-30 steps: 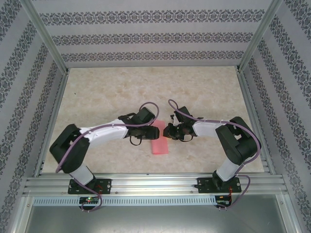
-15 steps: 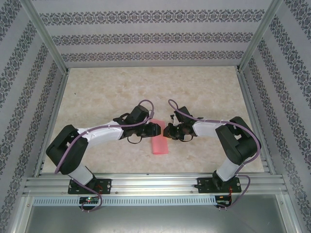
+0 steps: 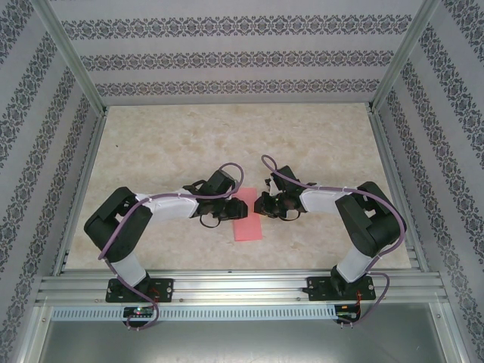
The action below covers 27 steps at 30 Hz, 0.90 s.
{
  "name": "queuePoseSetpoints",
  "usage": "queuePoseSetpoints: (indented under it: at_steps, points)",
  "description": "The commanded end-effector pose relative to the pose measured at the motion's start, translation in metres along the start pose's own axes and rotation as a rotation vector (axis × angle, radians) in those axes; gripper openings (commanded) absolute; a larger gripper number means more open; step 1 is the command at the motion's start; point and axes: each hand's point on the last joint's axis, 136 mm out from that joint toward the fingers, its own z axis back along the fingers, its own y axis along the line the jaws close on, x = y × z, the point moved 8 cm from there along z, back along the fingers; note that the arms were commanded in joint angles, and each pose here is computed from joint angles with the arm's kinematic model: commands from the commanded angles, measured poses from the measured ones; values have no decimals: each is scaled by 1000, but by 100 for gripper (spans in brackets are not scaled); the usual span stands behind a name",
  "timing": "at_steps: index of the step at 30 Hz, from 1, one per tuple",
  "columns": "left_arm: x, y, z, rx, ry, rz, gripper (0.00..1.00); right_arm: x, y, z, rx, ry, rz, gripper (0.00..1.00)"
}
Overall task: Fold a paper plane with a square sheet of paper (fold left side to right side)
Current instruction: First fold the square sheet of paper in half at the center of the table.
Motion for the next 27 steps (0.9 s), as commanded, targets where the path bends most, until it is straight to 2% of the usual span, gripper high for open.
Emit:
queuePoseSetpoints:
  at_steps: [1,19,24,27]
  points:
    - [-2,15,-1,66,11,-7,37,-10,-20,-11,-125,31,-19,17]
    - [-15,36,-12,112,43,28,35,-4,-10,-7,-84,9,9,18]
    - [-16,38,-13,111,48,36,34,11,16,13,-14,-49,66,20]
    - [-16,39,-14,112,47,39,34,19,31,33,7,-93,98,26]
